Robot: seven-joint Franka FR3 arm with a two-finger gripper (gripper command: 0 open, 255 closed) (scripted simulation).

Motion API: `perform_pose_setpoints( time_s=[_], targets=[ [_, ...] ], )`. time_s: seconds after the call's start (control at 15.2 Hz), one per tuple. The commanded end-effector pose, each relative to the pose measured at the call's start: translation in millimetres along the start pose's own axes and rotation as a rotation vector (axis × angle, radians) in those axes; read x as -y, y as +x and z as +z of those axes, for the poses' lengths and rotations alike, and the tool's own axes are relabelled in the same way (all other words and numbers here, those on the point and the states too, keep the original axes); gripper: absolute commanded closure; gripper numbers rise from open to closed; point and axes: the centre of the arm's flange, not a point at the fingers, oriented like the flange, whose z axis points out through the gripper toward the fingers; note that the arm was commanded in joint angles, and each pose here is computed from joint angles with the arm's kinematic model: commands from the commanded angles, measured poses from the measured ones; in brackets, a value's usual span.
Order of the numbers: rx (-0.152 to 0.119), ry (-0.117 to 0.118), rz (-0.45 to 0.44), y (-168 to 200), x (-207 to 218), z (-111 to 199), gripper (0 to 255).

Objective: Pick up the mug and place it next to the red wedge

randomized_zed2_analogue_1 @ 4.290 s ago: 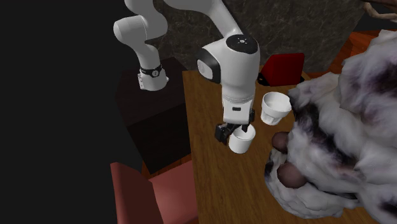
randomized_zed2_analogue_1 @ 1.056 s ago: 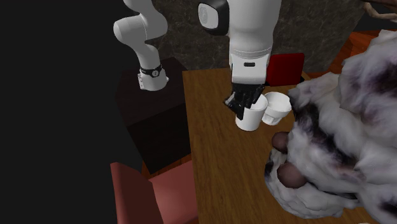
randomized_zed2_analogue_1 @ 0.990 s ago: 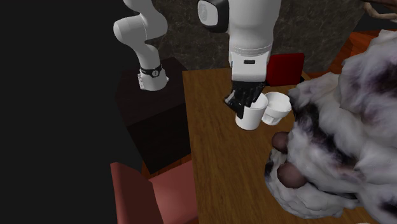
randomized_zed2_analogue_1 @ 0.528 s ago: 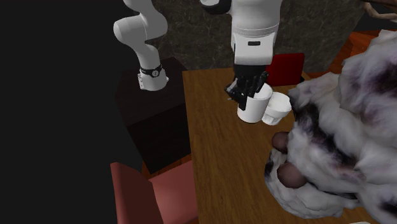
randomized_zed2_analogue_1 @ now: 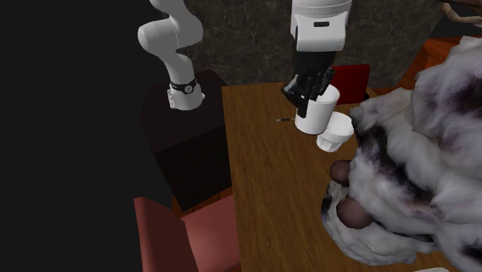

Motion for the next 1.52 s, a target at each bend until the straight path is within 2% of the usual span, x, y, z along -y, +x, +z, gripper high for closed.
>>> perform_pose_setpoints(
  time_s=[0.0,1.45],
  targets=[
    [0.0,0.0,0.001,-9,25,1,255],
    [0.0,0.0,0.001,-110,297,10,255]
  ],
)
